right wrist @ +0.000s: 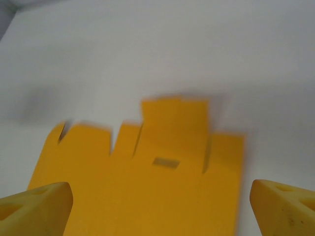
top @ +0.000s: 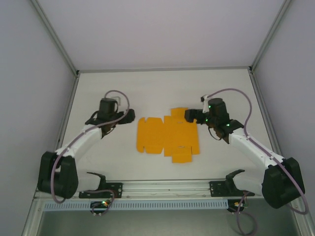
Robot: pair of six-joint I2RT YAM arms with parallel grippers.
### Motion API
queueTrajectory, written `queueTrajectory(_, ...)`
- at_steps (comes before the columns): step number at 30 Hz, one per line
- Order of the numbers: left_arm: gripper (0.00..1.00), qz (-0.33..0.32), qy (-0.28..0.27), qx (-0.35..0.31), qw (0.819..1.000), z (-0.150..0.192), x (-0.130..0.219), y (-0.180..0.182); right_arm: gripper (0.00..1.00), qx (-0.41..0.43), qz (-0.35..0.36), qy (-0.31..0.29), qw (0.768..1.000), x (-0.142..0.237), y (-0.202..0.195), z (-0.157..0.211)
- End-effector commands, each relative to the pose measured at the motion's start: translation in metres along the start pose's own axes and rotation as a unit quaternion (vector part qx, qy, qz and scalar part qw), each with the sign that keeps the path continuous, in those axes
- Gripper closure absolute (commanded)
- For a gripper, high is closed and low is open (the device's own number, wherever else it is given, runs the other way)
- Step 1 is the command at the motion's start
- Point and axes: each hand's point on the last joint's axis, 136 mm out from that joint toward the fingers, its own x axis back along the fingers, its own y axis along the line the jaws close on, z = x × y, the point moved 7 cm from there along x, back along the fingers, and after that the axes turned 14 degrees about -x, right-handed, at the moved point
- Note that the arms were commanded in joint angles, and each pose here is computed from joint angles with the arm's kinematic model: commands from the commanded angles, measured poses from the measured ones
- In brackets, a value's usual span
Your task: Assemble paper box
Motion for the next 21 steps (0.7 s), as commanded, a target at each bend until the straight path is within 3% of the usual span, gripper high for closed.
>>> queueTrajectory(1, 0.00, 0.061, 0.117, 0.031, 0.991, 0.029, -0.008, -0.020, 0.09, -0.059, -0.012, 0.108, 0.992, -0.011, -0.002, 0.040)
queueTrajectory(8, 0.00, 0.129, 0.147, 0.069, 0.978, 0.045, -0.029, -0.034, 0.10, -0.087, -0.057, 0.147, 0.984, -0.043, -0.006, 0.063)
queueTrajectory(13, 0.00, 0.149, 0.147, 0.075, 0.975, 0.047, -0.037, -0.039, 0.11, -0.105, 0.022, 0.160, 0.981, -0.061, -0.031, 0.077)
queueTrajectory(21, 0.00, 0.209, 0.154, 0.080, 0.962, 0.051, -0.051, -0.055, 0.11, -0.124, 0.057, 0.177, 0.975, -0.071, -0.050, 0.096)
